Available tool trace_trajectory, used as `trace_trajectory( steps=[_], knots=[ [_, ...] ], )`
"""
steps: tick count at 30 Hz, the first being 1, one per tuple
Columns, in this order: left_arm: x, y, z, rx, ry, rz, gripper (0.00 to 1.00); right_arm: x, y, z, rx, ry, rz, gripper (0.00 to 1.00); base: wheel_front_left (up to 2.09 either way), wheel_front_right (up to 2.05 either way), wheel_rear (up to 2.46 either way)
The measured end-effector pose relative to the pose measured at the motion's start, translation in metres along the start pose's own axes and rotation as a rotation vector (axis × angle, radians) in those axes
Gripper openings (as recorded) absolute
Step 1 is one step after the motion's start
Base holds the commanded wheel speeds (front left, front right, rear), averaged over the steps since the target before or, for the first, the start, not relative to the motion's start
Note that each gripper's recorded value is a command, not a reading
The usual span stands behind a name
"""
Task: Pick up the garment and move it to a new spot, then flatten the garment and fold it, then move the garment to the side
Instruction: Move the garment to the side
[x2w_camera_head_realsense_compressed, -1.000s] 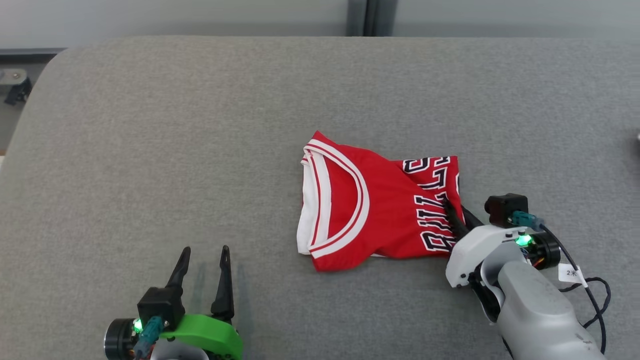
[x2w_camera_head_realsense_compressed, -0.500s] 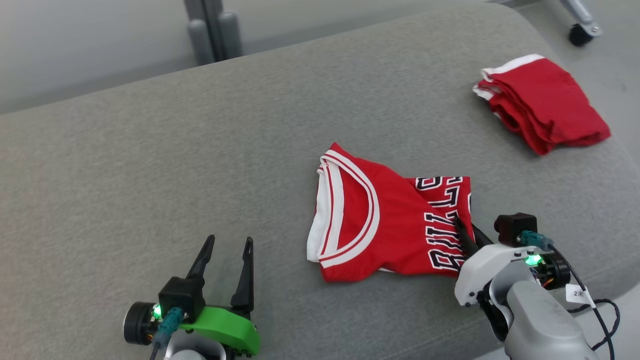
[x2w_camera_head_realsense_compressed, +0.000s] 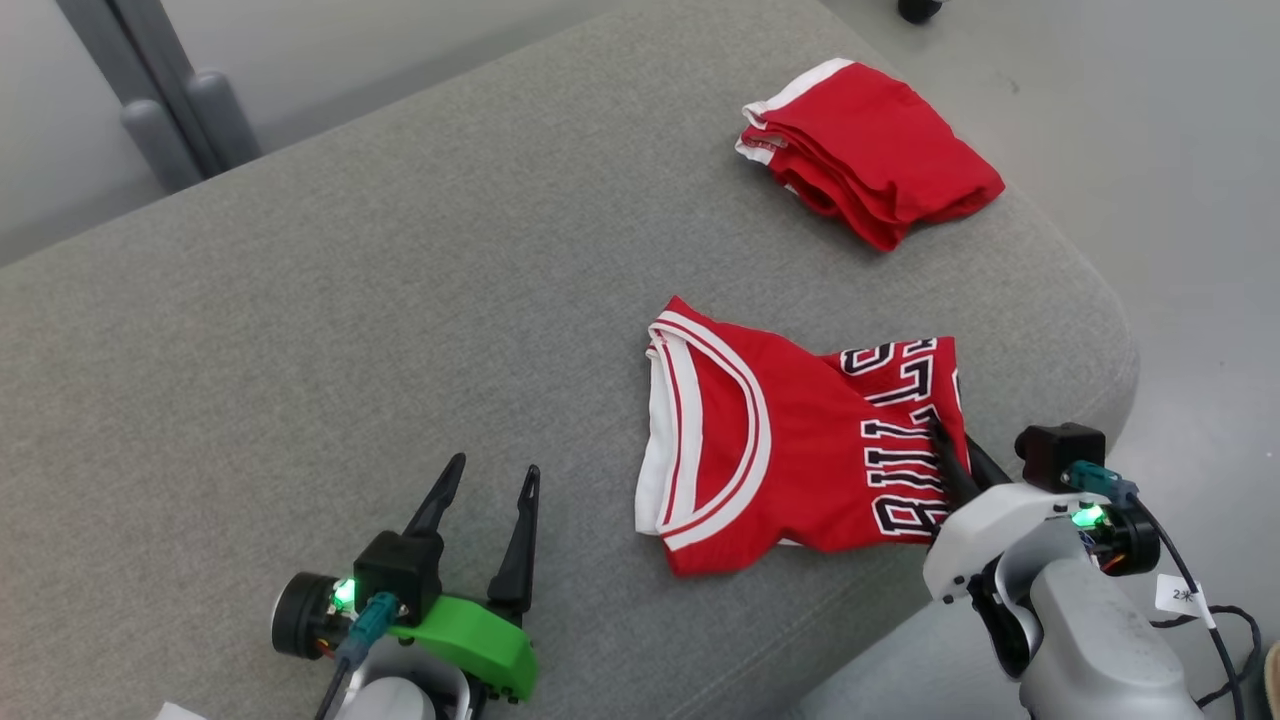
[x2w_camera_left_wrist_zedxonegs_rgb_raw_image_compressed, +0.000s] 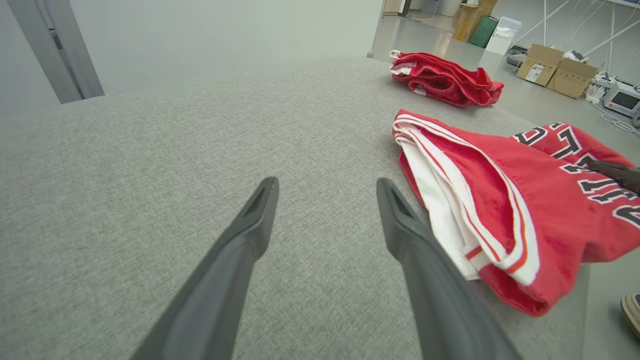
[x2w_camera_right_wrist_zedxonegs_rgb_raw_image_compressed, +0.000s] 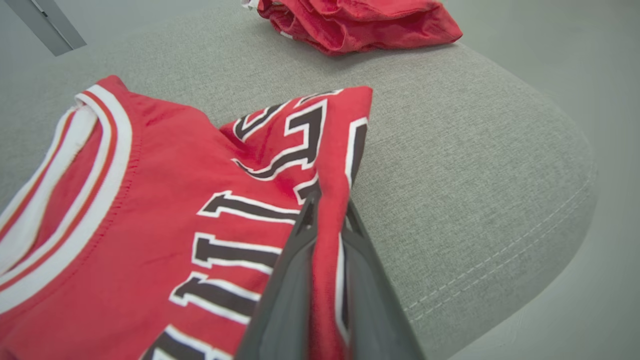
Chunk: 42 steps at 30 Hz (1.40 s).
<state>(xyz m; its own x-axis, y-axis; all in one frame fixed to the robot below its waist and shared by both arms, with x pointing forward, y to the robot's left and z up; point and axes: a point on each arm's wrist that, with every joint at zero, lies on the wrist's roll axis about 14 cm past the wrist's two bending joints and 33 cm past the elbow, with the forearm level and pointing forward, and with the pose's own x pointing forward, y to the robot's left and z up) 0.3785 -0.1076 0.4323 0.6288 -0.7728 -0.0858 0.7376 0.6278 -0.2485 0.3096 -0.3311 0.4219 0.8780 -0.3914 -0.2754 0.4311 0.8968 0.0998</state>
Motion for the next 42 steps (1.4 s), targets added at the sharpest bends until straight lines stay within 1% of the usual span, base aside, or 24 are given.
trace_trajectory(
  steps=[3,7,10,13,15,18,22,24,25,26,27,29,33,35,40,42],
  knots=[
    [0.002,0.006,-0.007,-0.01,0.014,0.013,1.0,0.008,0.008,0.009,-0.027,-0.015,0.024,0.0,0.0,0.0,0.0],
    [0.006,0.022,-0.011,-0.007,0.014,0.043,1.0,0.041,0.031,0.053,-0.116,-0.092,0.092,0.0,0.0,0.0,0.0],
    [0.012,0.033,-0.01,0.002,0.004,0.054,1.0,0.066,0.041,0.086,-0.189,-0.145,0.121,0.0,0.0,0.0,0.0],
    [0.012,0.044,-0.017,0.004,0.016,0.066,1.0,0.09,0.047,0.11,-0.273,-0.162,0.135,0.0,0.0,0.0,0.0],
    [0.012,0.052,-0.02,0.002,0.017,0.081,1.0,0.104,0.042,0.12,-0.329,-0.149,0.125,0.0,0.0,0.0,0.0],
    [0.011,0.064,-0.021,0.0,0.014,0.105,1.0,0.123,0.024,0.136,-0.418,-0.132,0.082,0.0,0.0,0.0,0.0],
    [0.006,0.081,-0.025,0.0,0.021,0.144,1.0,0.144,-0.006,0.176,-0.496,-0.165,-0.007,0.0,0.0,0.0,0.0],
    [0.003,0.091,-0.027,0.001,0.022,0.167,1.0,0.152,-0.026,0.192,-0.51,-0.171,-0.067,0.0,0.0,0.0,0.0],
    [0.002,0.095,-0.027,0.0,0.022,0.175,1.0,0.154,-0.032,0.194,-0.512,-0.167,-0.086,0.2,0.0,0.0,0.0],
    [0.001,0.099,-0.028,-0.002,0.023,0.185,1.0,0.157,-0.039,0.195,-0.533,-0.157,-0.105,0.98,0.0,0.0,0.0],
    [-0.001,0.104,-0.03,-0.004,0.026,0.197,1.0,0.159,-0.044,0.193,-0.552,-0.142,-0.121,1.0,0.0,0.0,0.0],
    [-0.005,0.11,-0.032,-0.008,0.029,0.218,1.0,0.165,-0.047,0.188,-0.537,-0.132,-0.137,1.0,0.0,0.0,0.0],
    [-0.012,0.122,-0.033,-0.011,0.03,0.257,1.0,0.172,-0.037,0.176,-0.512,-0.148,-0.127,1.0,0.0,0.0,0.0],
    [-0.015,0.125,-0.03,-0.006,0.026,0.269,1.0,0.172,-0.025,0.169,-0.48,-0.165,-0.105,1.0,0.0,0.0,0.0],
    [-0.028,0.127,-0.024,0.005,0.026,0.302,1.0,0.167,0.024,0.164,-0.42,-0.224,-0.008,1.0,0.0,0.0,0.0],
    [-0.033,0.127,-0.02,0.01,0.019,0.317,1.0,0.161,0.046,0.172,-0.389,-0.273,0.036,1.0,0.0,0.0,0.0]
  ],
)
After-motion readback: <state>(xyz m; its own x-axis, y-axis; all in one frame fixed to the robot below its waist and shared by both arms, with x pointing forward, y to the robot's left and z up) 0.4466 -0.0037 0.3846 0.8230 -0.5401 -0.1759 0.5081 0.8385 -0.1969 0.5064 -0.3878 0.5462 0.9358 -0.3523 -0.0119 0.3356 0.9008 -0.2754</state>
